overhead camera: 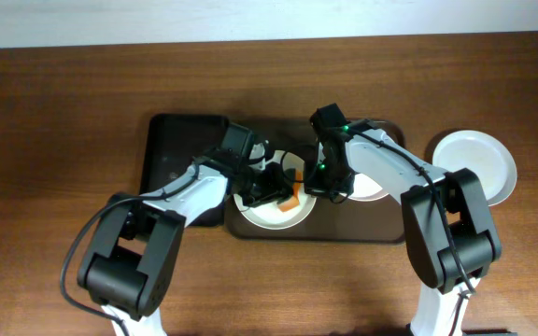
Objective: Clean dirty plates on tray and stack at the side
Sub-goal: 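Wipe the white plate with the sponge in the left gripper, then return the sponge to the small black tray with the left gripper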
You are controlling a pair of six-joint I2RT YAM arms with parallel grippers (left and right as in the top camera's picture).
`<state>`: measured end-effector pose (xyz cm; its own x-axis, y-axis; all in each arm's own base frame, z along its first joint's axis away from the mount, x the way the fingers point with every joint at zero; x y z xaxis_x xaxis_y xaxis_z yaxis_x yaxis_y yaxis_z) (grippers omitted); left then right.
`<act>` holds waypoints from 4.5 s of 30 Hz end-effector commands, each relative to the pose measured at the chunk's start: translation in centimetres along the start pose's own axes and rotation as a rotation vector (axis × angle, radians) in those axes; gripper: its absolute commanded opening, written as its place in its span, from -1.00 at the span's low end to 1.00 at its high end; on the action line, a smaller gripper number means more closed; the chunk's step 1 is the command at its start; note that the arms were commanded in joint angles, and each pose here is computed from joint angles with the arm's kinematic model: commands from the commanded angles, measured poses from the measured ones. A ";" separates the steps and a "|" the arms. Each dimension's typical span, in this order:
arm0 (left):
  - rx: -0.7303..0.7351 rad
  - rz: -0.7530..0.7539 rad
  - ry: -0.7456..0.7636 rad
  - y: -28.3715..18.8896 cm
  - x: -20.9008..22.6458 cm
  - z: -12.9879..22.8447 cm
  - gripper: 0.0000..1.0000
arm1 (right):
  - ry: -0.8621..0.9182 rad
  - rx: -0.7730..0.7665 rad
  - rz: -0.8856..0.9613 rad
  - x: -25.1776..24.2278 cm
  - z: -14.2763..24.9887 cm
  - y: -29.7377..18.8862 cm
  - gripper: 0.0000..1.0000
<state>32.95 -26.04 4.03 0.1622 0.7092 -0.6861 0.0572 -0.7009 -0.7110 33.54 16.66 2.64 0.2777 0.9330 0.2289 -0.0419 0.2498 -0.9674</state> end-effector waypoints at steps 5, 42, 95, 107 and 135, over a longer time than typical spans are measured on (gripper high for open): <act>0.036 0.024 -0.054 1.3 0.1 0.5 -1.00 | -0.006 -0.007 0.029 -0.5 -0.2 0.3 -0.89; -0.160 -0.131 0.043 -4.4 5.9 -4.7 -1.00 | -0.005 -0.001 0.033 -0.6 -0.1 0.3 -0.89; -0.017 -0.558 0.001 -0.4 6.6 1.2 -1.00 | -0.002 0.009 0.041 -0.8 0.1 0.3 -0.88; -0.061 -0.566 -0.035 -2.0 7.6 -0.1 -1.00 | -0.001 0.011 0.042 -0.8 0.2 0.3 -0.88; -0.259 -0.826 0.044 -18.4 9.7 -1.9 -1.00 | -0.035 -0.011 0.019 -0.3 -0.3 0.2 -0.92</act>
<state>35.80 -8.21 11.47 -0.0343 0.9991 -0.0261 0.4090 -0.0098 -0.9125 33.46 16.56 2.62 0.2614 0.9386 0.2253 -0.0450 0.2451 -0.9685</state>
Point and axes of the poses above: each gripper's point midway between its finger pads, its own y axis out along the fingers, its own x axis along the line the jaws close on, z = x × y, the point moved 2 cm from there along -y, back along the fingers, and after that the axes turned 12 degrees about y, right-handed, at the moved point
